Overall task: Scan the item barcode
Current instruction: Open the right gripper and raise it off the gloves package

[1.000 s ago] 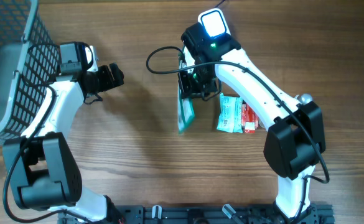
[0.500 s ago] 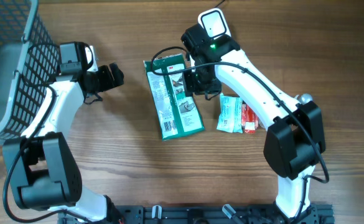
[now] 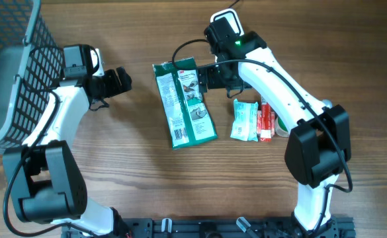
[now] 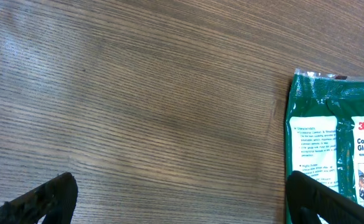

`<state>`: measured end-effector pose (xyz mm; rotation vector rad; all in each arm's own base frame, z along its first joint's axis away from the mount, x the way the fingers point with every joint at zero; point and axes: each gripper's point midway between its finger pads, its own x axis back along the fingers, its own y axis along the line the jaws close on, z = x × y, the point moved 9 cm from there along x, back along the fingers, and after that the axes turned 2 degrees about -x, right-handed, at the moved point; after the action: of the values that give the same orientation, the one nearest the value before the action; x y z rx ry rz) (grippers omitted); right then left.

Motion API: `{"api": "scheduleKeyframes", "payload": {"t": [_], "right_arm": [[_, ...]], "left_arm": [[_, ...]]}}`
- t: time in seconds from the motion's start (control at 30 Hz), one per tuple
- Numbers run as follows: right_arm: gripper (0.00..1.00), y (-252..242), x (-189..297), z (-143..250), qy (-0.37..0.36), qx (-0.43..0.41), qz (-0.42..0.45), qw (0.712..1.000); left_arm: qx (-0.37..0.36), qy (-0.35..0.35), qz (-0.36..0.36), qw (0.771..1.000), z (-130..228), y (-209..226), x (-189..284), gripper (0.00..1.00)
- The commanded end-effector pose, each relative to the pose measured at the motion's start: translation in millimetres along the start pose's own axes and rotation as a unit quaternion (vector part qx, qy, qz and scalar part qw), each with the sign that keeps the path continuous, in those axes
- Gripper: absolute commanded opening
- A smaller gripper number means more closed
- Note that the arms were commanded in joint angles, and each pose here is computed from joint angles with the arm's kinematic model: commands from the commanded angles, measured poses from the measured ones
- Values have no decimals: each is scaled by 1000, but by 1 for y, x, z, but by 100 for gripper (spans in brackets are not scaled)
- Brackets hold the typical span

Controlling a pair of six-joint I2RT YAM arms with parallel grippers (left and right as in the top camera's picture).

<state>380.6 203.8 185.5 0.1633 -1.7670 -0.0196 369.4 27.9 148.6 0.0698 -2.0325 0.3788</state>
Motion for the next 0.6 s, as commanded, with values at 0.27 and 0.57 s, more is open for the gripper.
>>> {"api": "scheduleKeyframes", "payload": {"t": [0.27,0.57], "right_arm": [[100,20,-1,-46,-148,2,-51,988],[100,20,0,-48,-154,2,-53,987]], "left_arm": [[0,-12,-4,1000,-5,2,5,100],[0,-12,-4,1000,-5,2,5,100]]}}
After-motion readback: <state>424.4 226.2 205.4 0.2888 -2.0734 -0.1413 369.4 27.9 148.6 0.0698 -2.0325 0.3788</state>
